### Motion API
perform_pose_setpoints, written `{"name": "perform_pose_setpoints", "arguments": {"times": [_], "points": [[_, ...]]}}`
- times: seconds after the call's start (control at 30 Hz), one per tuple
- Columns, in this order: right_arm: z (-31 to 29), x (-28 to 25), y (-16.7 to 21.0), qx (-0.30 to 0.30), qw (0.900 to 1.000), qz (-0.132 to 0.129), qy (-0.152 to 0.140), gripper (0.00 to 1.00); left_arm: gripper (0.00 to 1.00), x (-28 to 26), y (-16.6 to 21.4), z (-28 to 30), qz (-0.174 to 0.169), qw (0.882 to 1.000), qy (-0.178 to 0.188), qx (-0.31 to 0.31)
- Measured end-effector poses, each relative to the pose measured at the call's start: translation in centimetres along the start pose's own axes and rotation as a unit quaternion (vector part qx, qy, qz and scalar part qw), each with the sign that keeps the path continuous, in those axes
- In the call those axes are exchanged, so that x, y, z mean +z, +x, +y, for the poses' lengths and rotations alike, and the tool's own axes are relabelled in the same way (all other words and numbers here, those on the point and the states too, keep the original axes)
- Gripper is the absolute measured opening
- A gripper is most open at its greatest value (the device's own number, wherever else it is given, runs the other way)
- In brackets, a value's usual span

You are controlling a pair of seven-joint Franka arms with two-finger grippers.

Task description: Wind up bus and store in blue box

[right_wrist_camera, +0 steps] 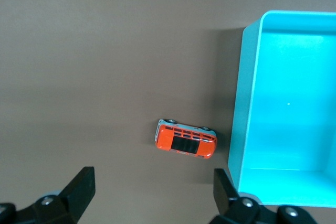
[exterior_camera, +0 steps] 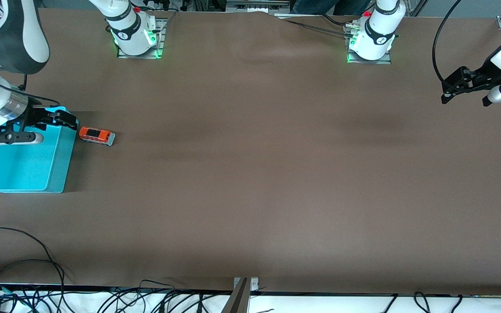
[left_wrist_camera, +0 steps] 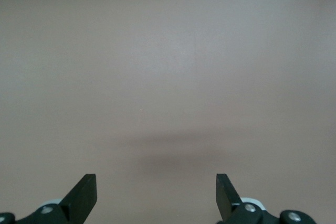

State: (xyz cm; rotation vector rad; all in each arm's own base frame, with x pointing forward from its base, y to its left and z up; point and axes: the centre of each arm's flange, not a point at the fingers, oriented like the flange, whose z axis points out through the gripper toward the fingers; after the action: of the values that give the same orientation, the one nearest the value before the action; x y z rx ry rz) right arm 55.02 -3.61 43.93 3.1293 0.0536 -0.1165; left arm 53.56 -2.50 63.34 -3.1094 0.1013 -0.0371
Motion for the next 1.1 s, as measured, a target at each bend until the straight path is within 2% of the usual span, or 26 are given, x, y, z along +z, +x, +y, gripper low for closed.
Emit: {"name": "perform_pose_setpoints", "arguments": {"times": [0.3, 0.53, 0.8, 0.9, 1.1], "points": [[-0.3, 5.4, -2.1, -0.001, 1.0, 0.015, -0.001, 1.0, 1.0, -0.3, 0.0, 0.0, 0.004, 1.0, 0.0, 0.0], [-0.5, 9.3, -3.8, 0.028, 1.0, 0.008, 0.001, 1.0, 1.0, -0.3, 0.1, -0.3, 0.003, 1.0, 0.0, -0.002], [-0.6, 12.3, -5.5, 0.077, 0.997, -0.018, 0.002, 1.0, 1.0, 0.0, 0.3, -0.3, 0.0, 1.0, 0.0, -0.002], [-0.5, 12.9, -5.6, 0.133, 0.991, -0.016, 0.001, 1.0, 1.0, 0.1, 0.3, -0.1, 0.0, 1.0, 0.0, 0.0], [-0.1, 14.7, -5.1, 0.242, 0.97, -0.012, 0.0, 1.0, 1.0, 0.5, 0.6, 0.3, -0.004, 1.0, -0.001, 0.002]]}}
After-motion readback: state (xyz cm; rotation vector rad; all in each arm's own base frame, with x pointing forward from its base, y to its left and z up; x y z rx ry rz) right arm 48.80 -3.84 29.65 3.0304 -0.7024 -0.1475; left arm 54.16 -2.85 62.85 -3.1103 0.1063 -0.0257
